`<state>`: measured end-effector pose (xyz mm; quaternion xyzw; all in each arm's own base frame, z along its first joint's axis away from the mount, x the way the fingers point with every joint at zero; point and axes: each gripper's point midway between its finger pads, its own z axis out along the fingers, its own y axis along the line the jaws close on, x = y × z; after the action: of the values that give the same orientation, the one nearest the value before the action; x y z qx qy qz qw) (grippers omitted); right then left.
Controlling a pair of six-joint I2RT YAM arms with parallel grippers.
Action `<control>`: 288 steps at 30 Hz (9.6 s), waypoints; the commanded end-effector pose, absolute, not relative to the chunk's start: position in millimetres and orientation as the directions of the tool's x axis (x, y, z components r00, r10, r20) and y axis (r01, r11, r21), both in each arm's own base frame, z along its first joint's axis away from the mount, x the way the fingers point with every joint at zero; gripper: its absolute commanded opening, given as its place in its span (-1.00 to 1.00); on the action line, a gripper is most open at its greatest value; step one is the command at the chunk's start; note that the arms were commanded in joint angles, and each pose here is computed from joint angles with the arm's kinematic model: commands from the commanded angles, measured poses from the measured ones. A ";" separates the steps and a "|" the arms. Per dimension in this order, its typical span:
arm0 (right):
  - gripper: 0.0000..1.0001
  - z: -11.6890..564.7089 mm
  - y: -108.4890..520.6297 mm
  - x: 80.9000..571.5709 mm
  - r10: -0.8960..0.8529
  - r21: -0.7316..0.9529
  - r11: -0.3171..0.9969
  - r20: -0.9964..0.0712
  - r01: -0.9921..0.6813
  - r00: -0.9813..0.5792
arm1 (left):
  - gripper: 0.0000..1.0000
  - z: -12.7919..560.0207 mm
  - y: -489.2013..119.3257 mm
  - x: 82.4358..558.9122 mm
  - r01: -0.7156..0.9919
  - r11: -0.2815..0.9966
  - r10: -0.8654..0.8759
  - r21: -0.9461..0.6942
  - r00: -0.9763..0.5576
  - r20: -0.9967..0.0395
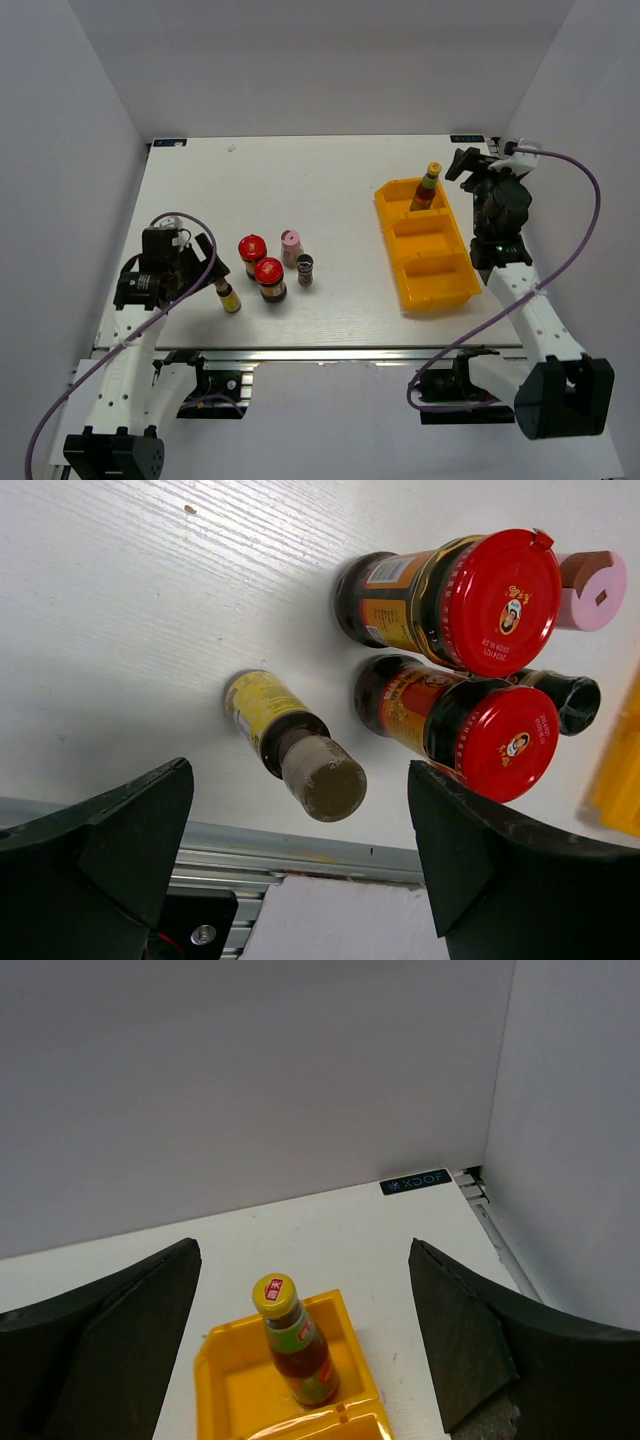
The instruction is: Organize the condiment bottles
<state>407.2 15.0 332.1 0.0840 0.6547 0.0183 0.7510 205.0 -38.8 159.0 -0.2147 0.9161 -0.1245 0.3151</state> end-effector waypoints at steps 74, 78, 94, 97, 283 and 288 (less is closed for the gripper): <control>0.79 321.6 -29.4 337.8 0.274 0.330 0.898 -0.937 0.292 0.216 | -0.08 135.8 -60.7 203.5 -0.272 0.958 -0.284 -0.087 -0.876 -0.390; 0.79 322.1 -29.3 336.6 0.275 0.330 0.898 -0.937 0.290 0.217 | -0.25 135.7 -66.1 203.2 -0.263 0.959 -0.283 -0.104 -0.878 -0.385; 0.79 346.5 148.6 297.4 0.086 -0.044 0.699 -0.986 -0.714 0.144 | -1.00 199.3 -79.0 199.7 -0.144 0.968 -0.227 -0.208 -0.855 -0.466; 0.79 341.0 185.1 253.0 0.065 -0.134 0.414 -0.982 -0.901 0.176 | -1.00 209.3 -87.5 196.4 -0.093 0.964 -0.205 -0.251 -0.859 -0.469; 0.35 169.1 119.7 503.0 0.167 0.166 0.984 -0.986 -0.067 0.001 | 0.96 284.7 -84.8 211.7 -0.053 0.924 -0.322 -0.378 -0.642 -0.696; 0.36 187.1 122.8 499.8 0.153 0.150 0.984 -0.988 -0.099 0.025 | 0.96 281.8 -87.8 212.3 -0.042 0.922 -0.319 -0.386 -0.647 -0.693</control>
<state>500.3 123.8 146.4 0.0226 0.7306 0.0803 0.6776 213.1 -86.1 272.2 -0.1048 0.8989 -0.1598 0.3943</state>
